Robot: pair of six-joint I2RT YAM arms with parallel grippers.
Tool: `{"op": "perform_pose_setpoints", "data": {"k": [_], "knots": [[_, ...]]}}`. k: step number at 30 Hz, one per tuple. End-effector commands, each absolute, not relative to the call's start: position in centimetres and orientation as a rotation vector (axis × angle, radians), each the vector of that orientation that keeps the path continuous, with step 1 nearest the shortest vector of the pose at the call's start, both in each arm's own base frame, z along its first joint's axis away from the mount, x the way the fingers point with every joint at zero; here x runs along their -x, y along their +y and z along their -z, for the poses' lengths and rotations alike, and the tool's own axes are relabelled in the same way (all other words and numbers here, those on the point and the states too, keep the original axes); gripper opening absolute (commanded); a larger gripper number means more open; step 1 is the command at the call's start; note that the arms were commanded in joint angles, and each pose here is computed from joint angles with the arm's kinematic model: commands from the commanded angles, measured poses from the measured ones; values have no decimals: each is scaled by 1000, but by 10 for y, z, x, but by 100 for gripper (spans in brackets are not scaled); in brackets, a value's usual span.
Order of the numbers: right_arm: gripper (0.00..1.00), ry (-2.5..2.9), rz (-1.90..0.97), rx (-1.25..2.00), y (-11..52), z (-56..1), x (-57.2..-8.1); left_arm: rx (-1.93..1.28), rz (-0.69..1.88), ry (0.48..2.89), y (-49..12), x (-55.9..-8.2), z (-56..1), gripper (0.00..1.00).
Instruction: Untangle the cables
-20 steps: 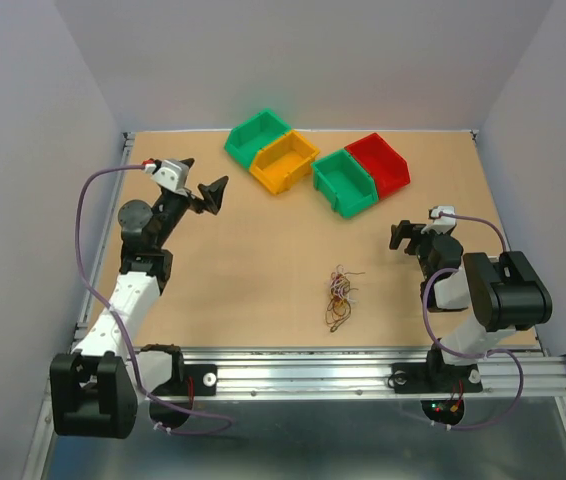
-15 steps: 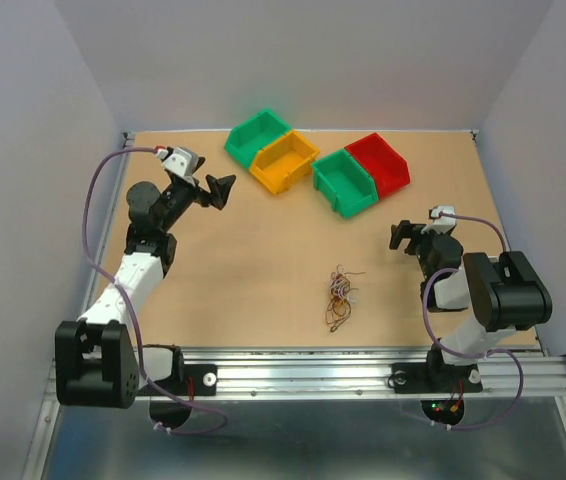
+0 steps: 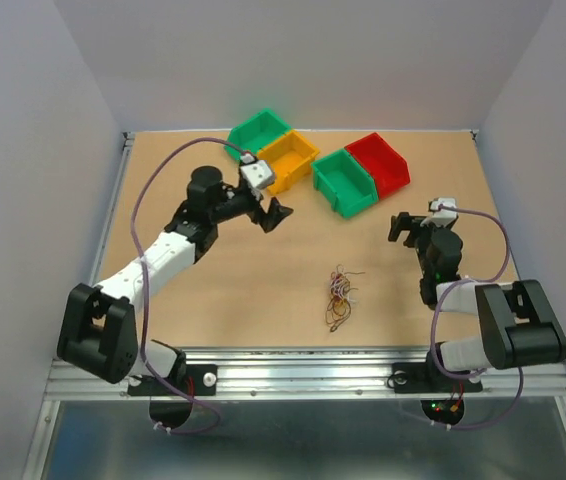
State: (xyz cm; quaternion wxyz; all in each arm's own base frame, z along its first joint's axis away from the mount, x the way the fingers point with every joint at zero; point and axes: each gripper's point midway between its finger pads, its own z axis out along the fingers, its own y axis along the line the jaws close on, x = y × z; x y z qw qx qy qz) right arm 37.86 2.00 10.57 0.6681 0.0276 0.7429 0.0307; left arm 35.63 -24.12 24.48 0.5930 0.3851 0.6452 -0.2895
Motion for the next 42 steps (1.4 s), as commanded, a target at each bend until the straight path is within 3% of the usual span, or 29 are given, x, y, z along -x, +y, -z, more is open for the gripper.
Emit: {"op": "perform_pose_setpoints", "data": {"k": [1, 3, 6, 12, 26, 29, 30, 33, 39, 42], "knots": [[100, 1701, -65, -253, 13, -135, -387, -1139, 591, 1529, -278, -338, -205, 99], [100, 1678, -183, -425, 18, -153, -391, -1249, 620, 1557, -304, -319, -182, 99], [100, 1732, -233, -381, 29, -150, -384, -1344, 652, 1646, -330, -299, -151, 98], [100, 1620, -164, -545, 1, -149, -357, -1459, 730, 1787, -365, -271, -103, 95], [100, 1618, -145, -591, -6, -134, -348, -1655, 837, 1821, -415, -221, -63, 88], [100, 1599, -144, -607, -8, -135, -343, -1686, 788, 1853, -420, -219, -47, 68], [100, 1587, -144, -618, -10, -136, -340, -1703, 778, 1859, -423, -218, -41, 51], [100, 1580, -156, -614, -9, -137, -337, -1729, 765, 1887, -423, -217, -34, 21], [95, 1614, -277, -484, 18, -141, -338, -1684, 752, 1775, -421, -222, -73, 0], [92, 1652, -462, -350, 54, -146, -334, -1610, 758, 1745, -408, -238, -89, 0]]}}
